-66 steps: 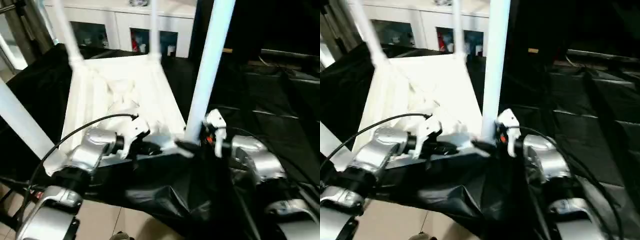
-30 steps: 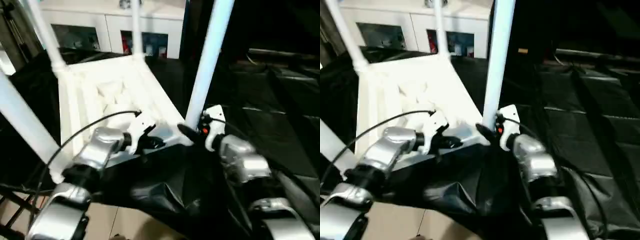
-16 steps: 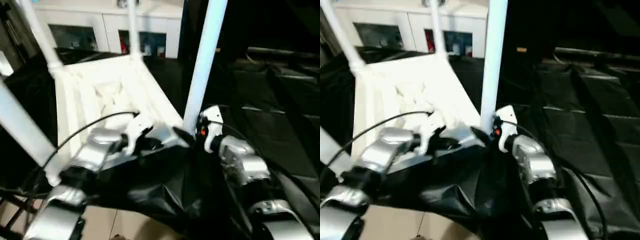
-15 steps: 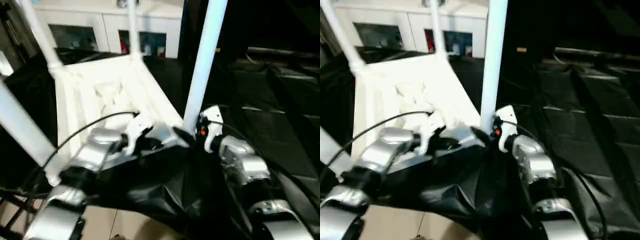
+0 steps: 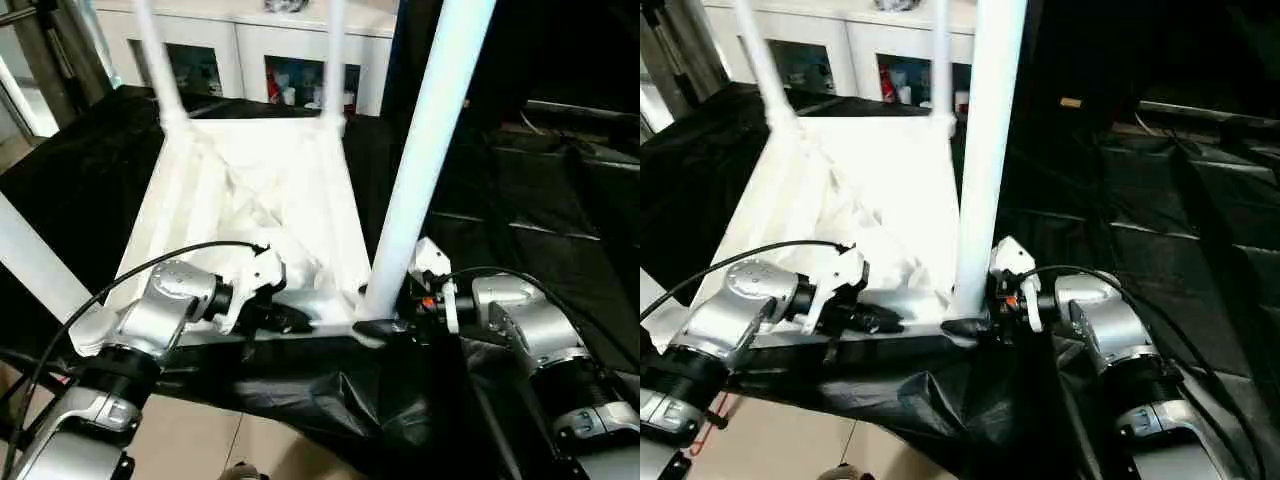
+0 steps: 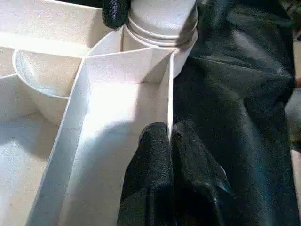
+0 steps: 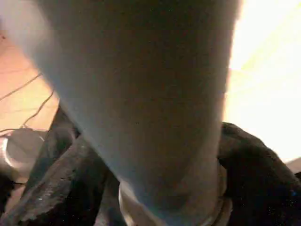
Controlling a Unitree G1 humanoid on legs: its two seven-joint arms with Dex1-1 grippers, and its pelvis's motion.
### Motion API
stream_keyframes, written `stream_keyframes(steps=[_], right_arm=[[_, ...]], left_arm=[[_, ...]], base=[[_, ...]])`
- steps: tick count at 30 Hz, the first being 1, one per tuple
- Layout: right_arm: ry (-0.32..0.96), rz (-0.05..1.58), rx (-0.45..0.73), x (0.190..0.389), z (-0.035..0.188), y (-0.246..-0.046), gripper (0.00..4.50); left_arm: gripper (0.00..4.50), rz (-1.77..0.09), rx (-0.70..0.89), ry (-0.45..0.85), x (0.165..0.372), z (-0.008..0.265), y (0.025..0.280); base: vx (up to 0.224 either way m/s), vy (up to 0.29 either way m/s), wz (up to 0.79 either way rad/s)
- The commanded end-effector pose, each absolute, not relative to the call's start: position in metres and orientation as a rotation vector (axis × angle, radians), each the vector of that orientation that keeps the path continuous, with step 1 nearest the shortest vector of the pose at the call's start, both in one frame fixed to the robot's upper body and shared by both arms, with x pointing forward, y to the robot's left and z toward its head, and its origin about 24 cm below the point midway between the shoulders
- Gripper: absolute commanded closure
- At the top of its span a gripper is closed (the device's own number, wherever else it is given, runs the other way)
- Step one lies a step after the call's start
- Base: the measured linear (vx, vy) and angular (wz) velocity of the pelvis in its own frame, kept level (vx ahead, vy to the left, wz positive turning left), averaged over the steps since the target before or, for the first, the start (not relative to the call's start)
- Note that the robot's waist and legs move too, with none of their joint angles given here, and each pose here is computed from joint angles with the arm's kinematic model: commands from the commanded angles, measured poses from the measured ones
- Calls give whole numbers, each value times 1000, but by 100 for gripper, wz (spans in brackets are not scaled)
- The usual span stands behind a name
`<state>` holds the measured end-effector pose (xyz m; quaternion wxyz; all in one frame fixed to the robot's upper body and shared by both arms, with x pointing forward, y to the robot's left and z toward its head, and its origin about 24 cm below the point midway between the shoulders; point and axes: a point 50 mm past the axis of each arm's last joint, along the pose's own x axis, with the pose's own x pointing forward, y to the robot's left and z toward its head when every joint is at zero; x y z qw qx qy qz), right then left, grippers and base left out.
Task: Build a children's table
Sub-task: Rotate leg to tighten
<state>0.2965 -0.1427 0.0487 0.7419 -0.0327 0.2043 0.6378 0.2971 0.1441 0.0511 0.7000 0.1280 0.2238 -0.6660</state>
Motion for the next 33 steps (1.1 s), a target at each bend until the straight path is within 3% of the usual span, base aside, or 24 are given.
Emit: stream_keyframes(steps=[1,9,13,15,16,18,22,26,27,30,32,33], right_arm=[[456,1464,-63,292,48,-134,128],[455,1456,-34,288,44,-128,178],[444,1301,-27,296,36,-122,185],[457,1049,-13,309,22,-111,188],[457,1049,-13,309,22,-111,190],[472,858,79,319,14,-96,192],[474,781,110,323,11,-77,193],[398,809,82,323,17,-51,193],[392,818,83,323,18,-51,137],[345,921,150,321,26,-53,117],[341,931,147,321,27,-55,93],[329,980,83,320,29,-63,85]], left_arm=[[450,-1552,276,422,296,61,130],[450,-1528,277,422,298,59,127],[450,-1389,272,401,311,59,120],[450,-1271,256,383,323,60,109],[450,-1271,256,383,323,60,109],[450,-1200,239,369,331,61,93],[450,-1142,216,348,337,64,76],[450,-1151,193,316,339,69,59],[450,-1155,192,314,338,69,58],[450,-1226,190,298,333,70,59],[450,-1237,190,296,332,70,60],[450,-1254,198,306,331,68,66]], base=[[0,0,0],[0,0,0],[0,0,0],[0,0,0],[0,0,0],[-56,0,-7],[-14,1,-3],[0,0,0],[0,0,0],[0,0,0],[0,0,0],[0,0,0]])
